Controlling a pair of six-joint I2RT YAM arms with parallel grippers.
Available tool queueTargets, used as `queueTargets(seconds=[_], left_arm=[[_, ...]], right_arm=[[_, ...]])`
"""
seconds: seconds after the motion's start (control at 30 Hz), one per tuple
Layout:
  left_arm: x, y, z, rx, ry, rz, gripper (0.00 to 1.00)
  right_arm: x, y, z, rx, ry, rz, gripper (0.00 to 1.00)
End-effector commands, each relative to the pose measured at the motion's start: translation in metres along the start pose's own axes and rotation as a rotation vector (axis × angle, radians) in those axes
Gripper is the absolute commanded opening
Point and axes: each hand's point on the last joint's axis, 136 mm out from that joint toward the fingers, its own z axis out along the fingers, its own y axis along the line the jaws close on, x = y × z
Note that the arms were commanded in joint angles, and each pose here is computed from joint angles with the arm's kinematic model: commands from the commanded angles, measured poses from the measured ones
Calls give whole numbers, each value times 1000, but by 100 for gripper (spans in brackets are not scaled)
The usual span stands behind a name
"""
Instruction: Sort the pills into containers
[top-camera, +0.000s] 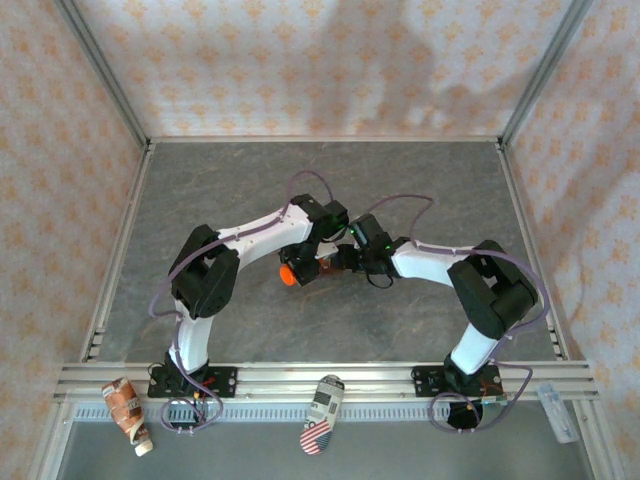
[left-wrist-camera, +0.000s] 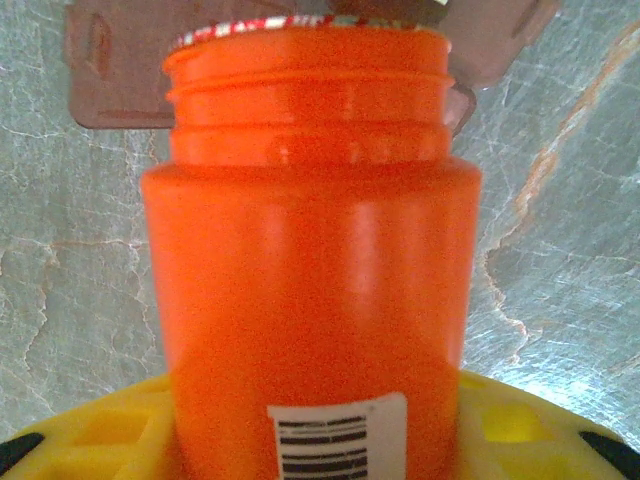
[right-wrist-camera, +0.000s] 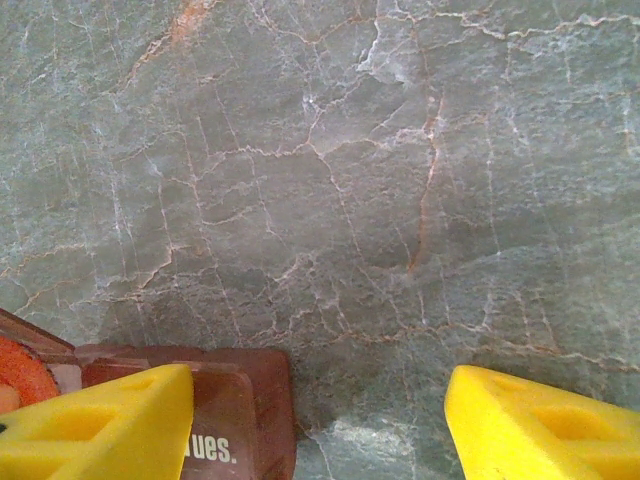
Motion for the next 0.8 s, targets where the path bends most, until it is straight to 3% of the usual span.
queueTargets(seconds=[0.0, 0.4, 0.77], left_arm=[[-9, -23, 7, -30, 9, 84, 0], [-12, -24, 2, -22, -18, 79, 0], [-15, -26, -3, -6, -38, 76, 0]], right_arm=[[6, 1, 2, 34, 17, 0, 68], [-11, -8, -27, 76, -41, 1, 69], [-23, 3, -40, -11, -68, 58, 69]])
